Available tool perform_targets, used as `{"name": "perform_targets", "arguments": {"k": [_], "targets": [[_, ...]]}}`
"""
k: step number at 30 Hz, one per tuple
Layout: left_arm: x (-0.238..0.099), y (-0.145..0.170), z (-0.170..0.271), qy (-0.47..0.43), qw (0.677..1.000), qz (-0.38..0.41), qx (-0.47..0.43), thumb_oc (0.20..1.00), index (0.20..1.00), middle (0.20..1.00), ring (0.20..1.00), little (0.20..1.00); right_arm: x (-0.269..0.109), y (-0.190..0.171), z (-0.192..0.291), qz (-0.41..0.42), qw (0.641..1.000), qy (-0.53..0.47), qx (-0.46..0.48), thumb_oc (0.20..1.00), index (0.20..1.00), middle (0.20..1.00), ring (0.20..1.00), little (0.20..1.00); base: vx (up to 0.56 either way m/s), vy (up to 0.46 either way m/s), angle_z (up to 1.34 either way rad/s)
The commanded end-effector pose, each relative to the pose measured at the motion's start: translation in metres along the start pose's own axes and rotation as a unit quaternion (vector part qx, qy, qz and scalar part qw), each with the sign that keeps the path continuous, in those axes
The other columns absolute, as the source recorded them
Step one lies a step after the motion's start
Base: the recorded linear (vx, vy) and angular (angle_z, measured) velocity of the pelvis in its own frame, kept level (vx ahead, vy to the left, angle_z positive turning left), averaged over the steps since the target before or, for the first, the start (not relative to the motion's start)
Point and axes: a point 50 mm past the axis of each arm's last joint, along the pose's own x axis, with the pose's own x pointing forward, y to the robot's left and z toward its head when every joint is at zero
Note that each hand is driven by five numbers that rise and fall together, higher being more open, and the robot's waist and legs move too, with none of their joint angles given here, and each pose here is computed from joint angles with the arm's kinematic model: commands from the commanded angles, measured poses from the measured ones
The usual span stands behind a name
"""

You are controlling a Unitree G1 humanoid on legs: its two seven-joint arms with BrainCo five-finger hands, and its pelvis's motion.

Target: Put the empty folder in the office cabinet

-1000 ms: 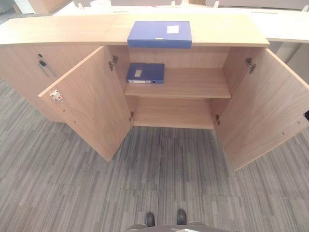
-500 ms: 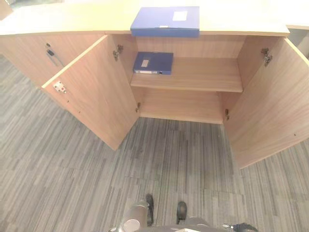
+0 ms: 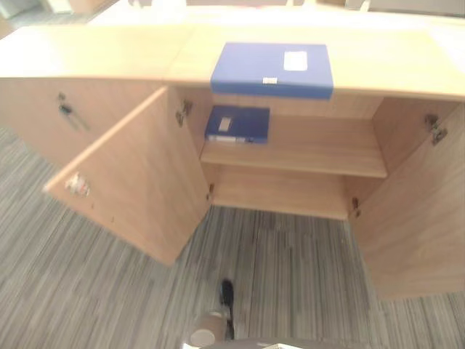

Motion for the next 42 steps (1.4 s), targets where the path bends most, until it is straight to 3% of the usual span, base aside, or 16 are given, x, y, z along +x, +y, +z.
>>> {"name": "perform_targets", "arguments": {"k": [1,8,15,30,33,34,35,36,37,38,39,42], "targets": [[0.0,0.023,0.001,-0.003,0.999,0.04,0.006,1.0,1.0,1.0,1.0,1.0,-0.002,-0.014,0.036,-0.017,0.997,-0.053,0.047,1.0,1.0,1.0,1.0,1.0,0.26,0.333,-0.2],[-0.001,0.032,0.025,-0.045,0.998,0.051,0.015,1.0,1.0,1.0,1.0,1.0,-0.004,-0.013,0.059,-0.009,0.989,-0.092,0.118,1.0,1.0,1.0,1.0,1.0,0.24,-0.005,0.27],[-0.001,0.031,0.0,-0.003,0.997,0.055,0.048,1.0,1.0,1.0,1.0,1.0,0.0,-0.017,0.018,-0.021,0.99,-0.026,0.137,1.0,1.0,1.0,1.0,1.0,0.19,-0.123,0.5],[-0.002,0.045,0.002,-0.018,0.996,0.082,0.016,1.0,1.0,1.0,1.0,1.0,0.0,-0.018,0.009,-0.023,0.991,-0.021,0.134,1.0,1.0,1.0,1.0,1.0,0.09,-0.071,0.04],[-0.002,0.043,0.022,-0.07,0.994,0.086,0.0,1.0,1.0,1.0,1.0,1.0,0.0,-0.016,0.007,-0.027,0.991,-0.021,0.128,1.0,1.0,1.0,1.0,1.0,0.09,-0.057,0.08],[-0.023,0.102,0.124,-0.163,0.975,0.151,-0.015,1.0,1.0,1.0,1.0,1.0,0.0,-0.031,0.009,-0.025,0.995,-0.024,0.096,1.0,1.0,1.0,1.0,1.0,0.12,0.012,0.14],[-0.027,0.088,0.146,-0.209,0.969,0.134,0.013,1.0,1.0,1.0,1.0,1.0,0.0,-0.033,0.011,-0.028,0.995,-0.035,0.086,1.0,1.0,1.0,1.0,1.0,0.17,0.027,0.2],[-0.047,0.07,0.207,-0.272,0.955,0.116,0.03,1.0,1.0,1.0,1.0,1.0,-0.001,-0.033,0.015,-0.027,0.997,-0.037,0.058,1.0,1.0,1.0,1.0,1.0,0.09,0.032,0.09],[-0.054,-0.001,0.207,-0.37,0.928,0.035,0.042,1.0,1.0,1.0,1.0,1.0,0.0,-0.026,0.003,-0.034,0.998,-0.025,0.046,1.0,1.0,1.0,1.0,1.0,0.06,0.008,-0.14],[-0.053,-0.001,0.206,-0.369,0.928,0.035,0.042,1.0,1.0,1.0,1.0,1.0,0.0,-0.026,0.002,-0.034,0.998,-0.025,0.046,1.0,1.0,1.0,1.0,1.0,-0.06,-0.009,-0.62],[-0.072,-0.022,0.207,-0.433,0.901,-0.016,0.039,1.0,1.0,1.0,1.0,1.0,0.0,-0.029,-0.001,-0.05,0.997,-0.02,0.056,1.0,1.0,1.0,1.0,1.0,-0.04,-0.015,-0.57],[-0.072,-0.021,0.206,-0.432,0.901,-0.016,0.039,1.0,1.0,1.0,1.0,1.0,0.0,-0.029,-0.002,-0.05,0.997,-0.019,0.055,1.0,1.0,1.0,1.0,1.0,-0.01,-0.005,-0.4]]}}
